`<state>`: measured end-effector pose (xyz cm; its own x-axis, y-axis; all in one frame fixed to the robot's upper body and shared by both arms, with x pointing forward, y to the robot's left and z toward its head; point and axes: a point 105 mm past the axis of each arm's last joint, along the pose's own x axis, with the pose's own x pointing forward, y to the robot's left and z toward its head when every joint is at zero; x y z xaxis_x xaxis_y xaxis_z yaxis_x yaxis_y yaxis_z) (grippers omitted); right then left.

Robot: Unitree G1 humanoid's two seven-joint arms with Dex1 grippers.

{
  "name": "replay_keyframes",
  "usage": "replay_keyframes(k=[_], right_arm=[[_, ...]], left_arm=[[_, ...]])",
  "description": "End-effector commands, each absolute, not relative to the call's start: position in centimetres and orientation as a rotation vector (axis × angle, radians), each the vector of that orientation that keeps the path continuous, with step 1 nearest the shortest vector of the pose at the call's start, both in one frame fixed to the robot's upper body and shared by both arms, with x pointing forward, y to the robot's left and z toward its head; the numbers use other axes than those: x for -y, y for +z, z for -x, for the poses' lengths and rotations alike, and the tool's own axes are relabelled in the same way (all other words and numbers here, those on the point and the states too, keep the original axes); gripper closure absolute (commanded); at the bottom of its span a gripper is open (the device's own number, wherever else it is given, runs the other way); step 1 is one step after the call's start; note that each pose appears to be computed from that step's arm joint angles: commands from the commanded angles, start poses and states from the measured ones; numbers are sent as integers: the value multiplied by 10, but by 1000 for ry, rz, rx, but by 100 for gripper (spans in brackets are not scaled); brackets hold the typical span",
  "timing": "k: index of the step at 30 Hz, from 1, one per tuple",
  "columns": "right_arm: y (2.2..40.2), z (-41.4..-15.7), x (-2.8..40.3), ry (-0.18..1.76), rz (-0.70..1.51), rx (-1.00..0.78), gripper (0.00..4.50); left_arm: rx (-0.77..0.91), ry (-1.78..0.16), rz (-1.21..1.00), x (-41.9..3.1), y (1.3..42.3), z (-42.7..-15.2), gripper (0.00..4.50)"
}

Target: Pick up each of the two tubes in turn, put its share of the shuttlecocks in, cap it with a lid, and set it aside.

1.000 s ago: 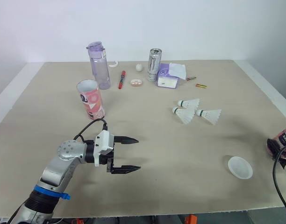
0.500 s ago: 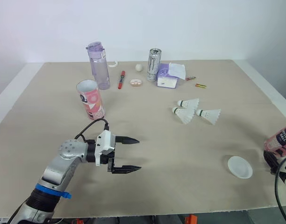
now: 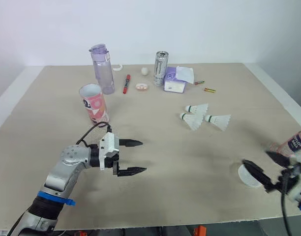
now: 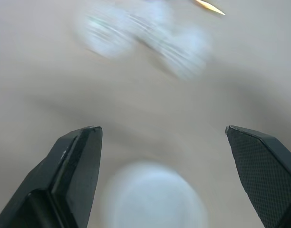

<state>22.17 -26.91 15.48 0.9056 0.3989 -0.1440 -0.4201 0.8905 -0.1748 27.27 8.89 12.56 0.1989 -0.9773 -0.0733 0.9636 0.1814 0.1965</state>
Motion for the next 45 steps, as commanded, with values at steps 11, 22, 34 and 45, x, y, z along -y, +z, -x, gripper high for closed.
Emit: replay_keyframes(k=[11,22,34,45], right_arm=[[150,-272,158,1177,324,74,5],[166,-309,135,1257,288,160,5],[168,-317,128,1255,220,151,5],[169,-324,128,1221,246,157,5]], left_arm=[[113,-727,-239,-141,133,-307,0],[71,-283,-116,-202,128,-323,0],[46,-372,-96,-200,123,-341,0],[49,-332,-75,-207,128,-369,0]])
